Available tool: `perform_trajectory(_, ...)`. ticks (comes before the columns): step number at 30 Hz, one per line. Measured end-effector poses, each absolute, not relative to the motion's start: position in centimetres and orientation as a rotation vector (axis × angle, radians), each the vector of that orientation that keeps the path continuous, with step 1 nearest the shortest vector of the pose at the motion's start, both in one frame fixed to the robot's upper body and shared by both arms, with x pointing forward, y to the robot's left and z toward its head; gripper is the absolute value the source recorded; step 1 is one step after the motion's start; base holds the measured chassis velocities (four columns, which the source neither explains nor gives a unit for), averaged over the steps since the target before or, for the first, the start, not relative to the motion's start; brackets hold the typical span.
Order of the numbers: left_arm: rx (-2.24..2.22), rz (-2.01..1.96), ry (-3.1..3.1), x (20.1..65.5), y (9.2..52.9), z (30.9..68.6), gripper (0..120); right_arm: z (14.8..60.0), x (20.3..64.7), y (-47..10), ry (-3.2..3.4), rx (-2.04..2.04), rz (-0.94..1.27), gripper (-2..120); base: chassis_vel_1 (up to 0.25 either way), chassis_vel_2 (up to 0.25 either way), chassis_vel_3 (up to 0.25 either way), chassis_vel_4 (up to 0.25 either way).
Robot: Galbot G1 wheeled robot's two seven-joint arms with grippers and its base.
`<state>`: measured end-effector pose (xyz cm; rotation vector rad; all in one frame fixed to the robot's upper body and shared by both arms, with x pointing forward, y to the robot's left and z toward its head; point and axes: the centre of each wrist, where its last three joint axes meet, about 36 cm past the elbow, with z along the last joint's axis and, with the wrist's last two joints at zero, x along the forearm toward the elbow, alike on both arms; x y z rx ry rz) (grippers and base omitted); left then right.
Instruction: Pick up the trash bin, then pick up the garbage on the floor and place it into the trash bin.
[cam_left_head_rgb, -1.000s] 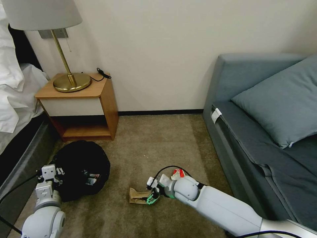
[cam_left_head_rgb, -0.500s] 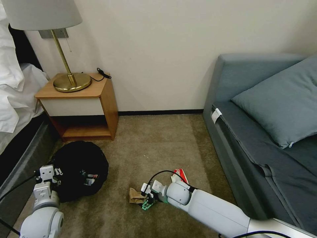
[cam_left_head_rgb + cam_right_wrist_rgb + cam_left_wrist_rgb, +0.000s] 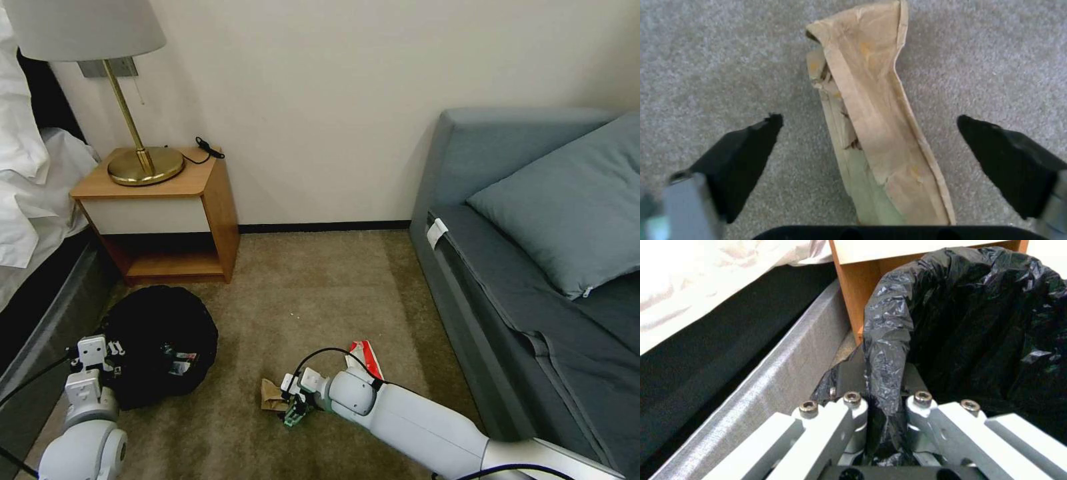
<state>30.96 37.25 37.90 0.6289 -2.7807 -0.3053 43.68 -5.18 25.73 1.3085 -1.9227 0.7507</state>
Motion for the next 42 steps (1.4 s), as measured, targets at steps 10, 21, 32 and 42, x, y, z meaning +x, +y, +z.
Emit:
perform_trajectory(10, 0.625, -0.312, -2.790, 31.2, 37.7, 38.3, 4, 25.5, 43.6, -5.4, -1.903, 1.321, 0.744, 58, 0.000, 0.000, 0.000, 0.000)
perform_trajectory(21, 0.626, -0.305, -2.795, 31.5, 37.9, 38.4, 4, 25.2, 43.7, -5.6, -1.904, 1.310, 0.743, 18, 0.000, 0.000, 0.000, 0.000)
perform_trajectory(32, 0.634, -0.298, -2.790, 31.7, 38.0, 38.2, 4, 25.5, 44.4, -6.1, -1.931, 1.295, 0.732, 0, 0.000, 0.000, 0.000, 0.000)
perform_trajectory(42, 0.642, -0.291, -2.782, 31.6, 38.1, 37.9, 4, 26.0, 45.2, -7.3, -1.961, 1.273, 0.722, 0, 0.000, 0.000, 0.000, 0.000)
